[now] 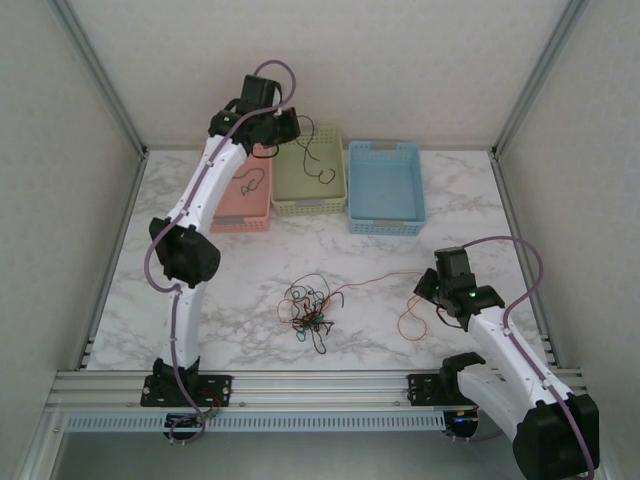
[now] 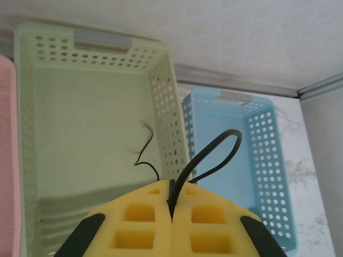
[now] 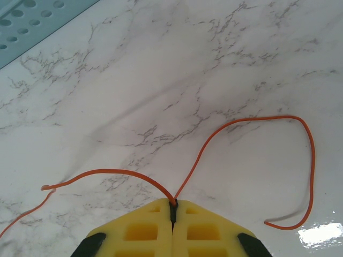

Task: Untangle the cables

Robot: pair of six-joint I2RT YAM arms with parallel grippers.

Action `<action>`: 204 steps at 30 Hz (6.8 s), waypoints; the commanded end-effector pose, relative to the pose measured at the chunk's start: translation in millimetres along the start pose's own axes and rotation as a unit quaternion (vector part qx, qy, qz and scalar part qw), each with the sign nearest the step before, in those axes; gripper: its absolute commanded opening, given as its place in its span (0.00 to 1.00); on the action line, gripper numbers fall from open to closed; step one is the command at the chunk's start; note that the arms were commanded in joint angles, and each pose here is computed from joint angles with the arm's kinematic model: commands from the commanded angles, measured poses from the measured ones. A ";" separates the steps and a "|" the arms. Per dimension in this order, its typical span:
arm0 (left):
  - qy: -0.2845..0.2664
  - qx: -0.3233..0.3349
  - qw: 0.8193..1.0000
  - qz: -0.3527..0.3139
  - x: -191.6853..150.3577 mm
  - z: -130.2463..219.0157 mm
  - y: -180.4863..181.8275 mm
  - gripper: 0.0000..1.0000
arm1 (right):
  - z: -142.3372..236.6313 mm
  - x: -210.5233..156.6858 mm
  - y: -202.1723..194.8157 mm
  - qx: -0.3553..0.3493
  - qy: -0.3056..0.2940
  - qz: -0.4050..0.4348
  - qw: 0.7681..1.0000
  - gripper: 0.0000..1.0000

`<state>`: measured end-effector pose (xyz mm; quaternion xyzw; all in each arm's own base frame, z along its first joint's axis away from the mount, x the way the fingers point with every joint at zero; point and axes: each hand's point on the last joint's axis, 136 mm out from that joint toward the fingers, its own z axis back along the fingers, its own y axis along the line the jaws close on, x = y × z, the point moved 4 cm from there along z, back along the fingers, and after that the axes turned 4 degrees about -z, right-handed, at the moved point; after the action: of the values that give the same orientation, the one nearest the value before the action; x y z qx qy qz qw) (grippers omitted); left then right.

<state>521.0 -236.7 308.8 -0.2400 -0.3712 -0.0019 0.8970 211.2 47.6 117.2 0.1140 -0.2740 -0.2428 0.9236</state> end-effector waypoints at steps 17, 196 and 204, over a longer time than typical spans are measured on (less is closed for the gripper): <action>0.148 0.105 0.983 0.013 -89.7 -97.2 72.1 0.49 | -0.9 -1.0 0.5 0.008 0.000 0.005 1.000 0.00; 0.044 0.058 0.996 0.044 -244.4 246.9 117.7 0.00 | 16.7 -145.7 175.9 0.077 0.185 0.048 0.979 0.42; 0.045 0.059 0.996 0.044 -244.6 246.4 118.1 0.00 | 24.1 -163.5 215.8 0.179 0.240 0.032 0.954 0.42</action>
<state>201.4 -66.5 247.1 -0.2022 -0.3183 0.0598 0.9243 162.7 295.9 129.4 0.2866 -0.0908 -0.1463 0.9424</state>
